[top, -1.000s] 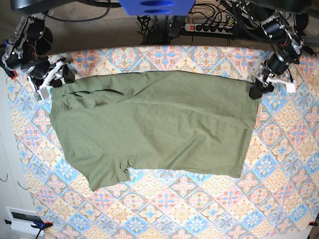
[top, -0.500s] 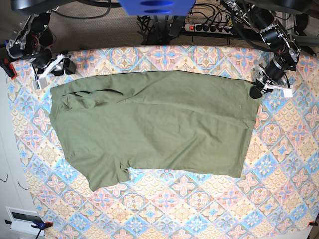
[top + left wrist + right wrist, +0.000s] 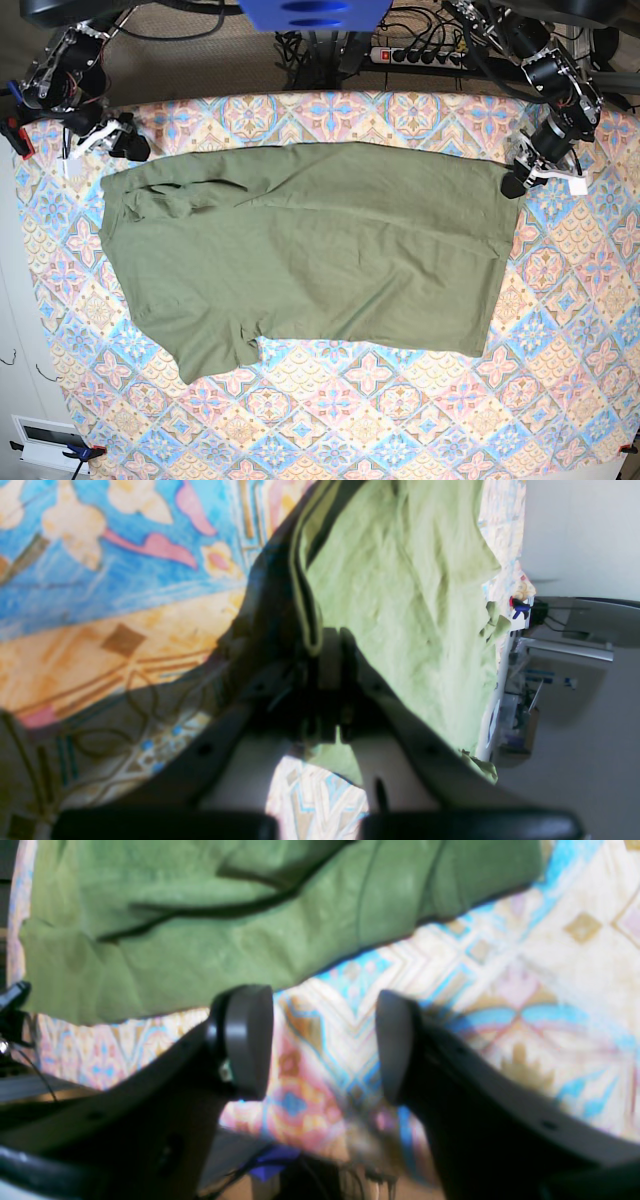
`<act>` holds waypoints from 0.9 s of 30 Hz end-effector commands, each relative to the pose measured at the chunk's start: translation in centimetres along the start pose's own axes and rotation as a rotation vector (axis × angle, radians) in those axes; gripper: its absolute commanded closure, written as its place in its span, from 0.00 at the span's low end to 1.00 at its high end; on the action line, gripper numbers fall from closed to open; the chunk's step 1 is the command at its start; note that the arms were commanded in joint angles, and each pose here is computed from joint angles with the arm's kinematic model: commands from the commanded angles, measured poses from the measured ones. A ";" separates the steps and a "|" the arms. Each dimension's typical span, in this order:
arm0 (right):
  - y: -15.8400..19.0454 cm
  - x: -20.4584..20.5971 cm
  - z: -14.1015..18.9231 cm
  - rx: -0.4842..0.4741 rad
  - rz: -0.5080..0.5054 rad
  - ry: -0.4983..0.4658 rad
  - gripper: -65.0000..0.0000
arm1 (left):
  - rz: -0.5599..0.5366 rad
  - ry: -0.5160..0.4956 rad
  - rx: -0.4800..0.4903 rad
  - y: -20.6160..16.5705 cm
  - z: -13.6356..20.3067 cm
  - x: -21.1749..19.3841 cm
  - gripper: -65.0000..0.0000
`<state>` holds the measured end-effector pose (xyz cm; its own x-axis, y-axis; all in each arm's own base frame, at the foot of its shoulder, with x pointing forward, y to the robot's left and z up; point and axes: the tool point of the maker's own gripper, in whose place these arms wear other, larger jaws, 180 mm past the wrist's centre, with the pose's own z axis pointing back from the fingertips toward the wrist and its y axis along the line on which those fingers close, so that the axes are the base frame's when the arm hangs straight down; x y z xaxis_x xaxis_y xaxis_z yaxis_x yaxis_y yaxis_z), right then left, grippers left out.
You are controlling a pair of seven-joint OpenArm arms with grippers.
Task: Layout the t-shirt on the table in an organized manner, then fold the t-shirt properly
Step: 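Pull the shirt edge with both grippers to straighten the shirt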
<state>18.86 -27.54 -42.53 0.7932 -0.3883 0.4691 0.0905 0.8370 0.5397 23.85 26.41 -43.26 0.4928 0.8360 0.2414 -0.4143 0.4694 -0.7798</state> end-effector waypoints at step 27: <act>-0.6 2.6 -0.4 0.019 -0.064 -0.074 0.94 | -0.047 -0.016 0.030 0.3 1.4 2.6 1.00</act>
<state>20.94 -28.04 -42.62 0.7462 -0.4818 0.4595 0.1376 0.7868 0.6016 23.92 27.94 -42.54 0.5073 0.8217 0.2598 -0.4090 0.4949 -0.7667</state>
